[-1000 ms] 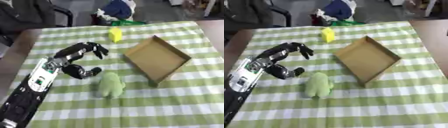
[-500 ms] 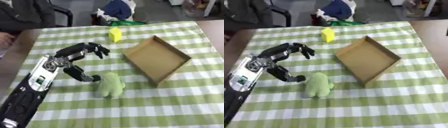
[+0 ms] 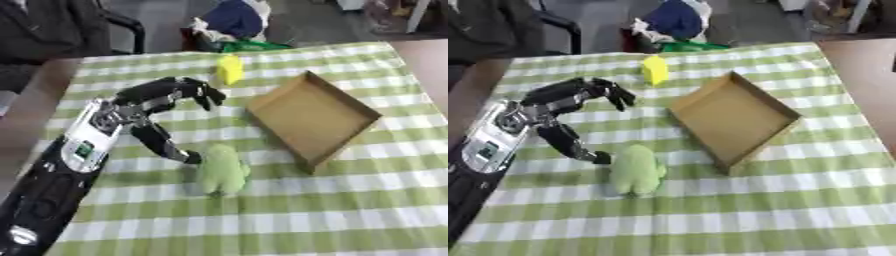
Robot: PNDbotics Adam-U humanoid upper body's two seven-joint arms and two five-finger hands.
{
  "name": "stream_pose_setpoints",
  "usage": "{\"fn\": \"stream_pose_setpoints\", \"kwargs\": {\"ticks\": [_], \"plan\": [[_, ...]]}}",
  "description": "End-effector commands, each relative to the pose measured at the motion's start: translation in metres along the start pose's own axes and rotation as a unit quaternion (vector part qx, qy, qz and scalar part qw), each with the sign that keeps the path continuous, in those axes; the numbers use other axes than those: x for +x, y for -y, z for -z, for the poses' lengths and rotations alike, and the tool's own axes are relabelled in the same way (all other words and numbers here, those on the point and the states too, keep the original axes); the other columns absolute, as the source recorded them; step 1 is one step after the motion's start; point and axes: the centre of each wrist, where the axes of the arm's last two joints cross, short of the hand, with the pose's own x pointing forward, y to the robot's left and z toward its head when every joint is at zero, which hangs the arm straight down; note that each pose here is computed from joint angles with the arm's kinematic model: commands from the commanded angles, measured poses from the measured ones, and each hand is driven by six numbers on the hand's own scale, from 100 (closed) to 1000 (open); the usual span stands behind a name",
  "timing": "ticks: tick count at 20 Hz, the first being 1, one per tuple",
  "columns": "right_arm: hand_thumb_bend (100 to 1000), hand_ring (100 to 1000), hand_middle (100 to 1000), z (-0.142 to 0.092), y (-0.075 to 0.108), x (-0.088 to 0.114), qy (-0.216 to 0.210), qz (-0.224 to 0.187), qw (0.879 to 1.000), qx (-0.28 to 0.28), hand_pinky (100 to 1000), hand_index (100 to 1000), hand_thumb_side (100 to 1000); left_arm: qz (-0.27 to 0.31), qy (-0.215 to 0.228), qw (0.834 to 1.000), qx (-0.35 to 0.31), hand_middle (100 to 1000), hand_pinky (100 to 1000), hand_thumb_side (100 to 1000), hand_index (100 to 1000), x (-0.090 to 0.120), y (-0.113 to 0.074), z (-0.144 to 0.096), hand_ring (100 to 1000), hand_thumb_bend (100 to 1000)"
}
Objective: Pick up objects on the table and place them in the box.
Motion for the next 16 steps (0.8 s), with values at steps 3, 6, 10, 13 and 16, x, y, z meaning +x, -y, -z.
{"fn": "stream_pose_setpoints", "kwargs": {"ticks": [3, 6, 10, 13, 16], "plan": [[100, 799, 720, 0.003, 0.005, 0.002, 0.007, -0.007, 1.000, 0.001, 862, 968, 463, 0.157, 0.097, 0.961, -0.206, 743, 779, 217, 923, -0.011, -0.019, -0.008, 730, 729], [100, 799, 720, 0.002, 0.005, 0.001, 0.006, -0.006, 1.000, 0.002, 862, 968, 463, 0.164, 0.098, 0.955, -0.227, 736, 779, 209, 923, -0.016, -0.014, -0.007, 732, 720], [100, 799, 719, 0.002, 0.004, 0.001, 0.006, -0.005, 1.000, 0.004, 862, 968, 463, 0.157, 0.106, 0.951, -0.244, 733, 778, 206, 922, -0.017, -0.003, -0.001, 733, 704], [100, 798, 718, 0.002, 0.004, 0.001, 0.005, -0.004, 1.000, 0.004, 862, 968, 464, 0.149, 0.121, 0.951, -0.241, 734, 781, 201, 924, -0.015, 0.002, 0.005, 737, 681], [100, 798, 717, 0.002, 0.003, 0.000, 0.005, -0.002, 1.000, 0.005, 862, 968, 464, 0.139, 0.139, 0.950, -0.241, 734, 782, 205, 928, -0.012, 0.007, 0.012, 740, 666]]}}
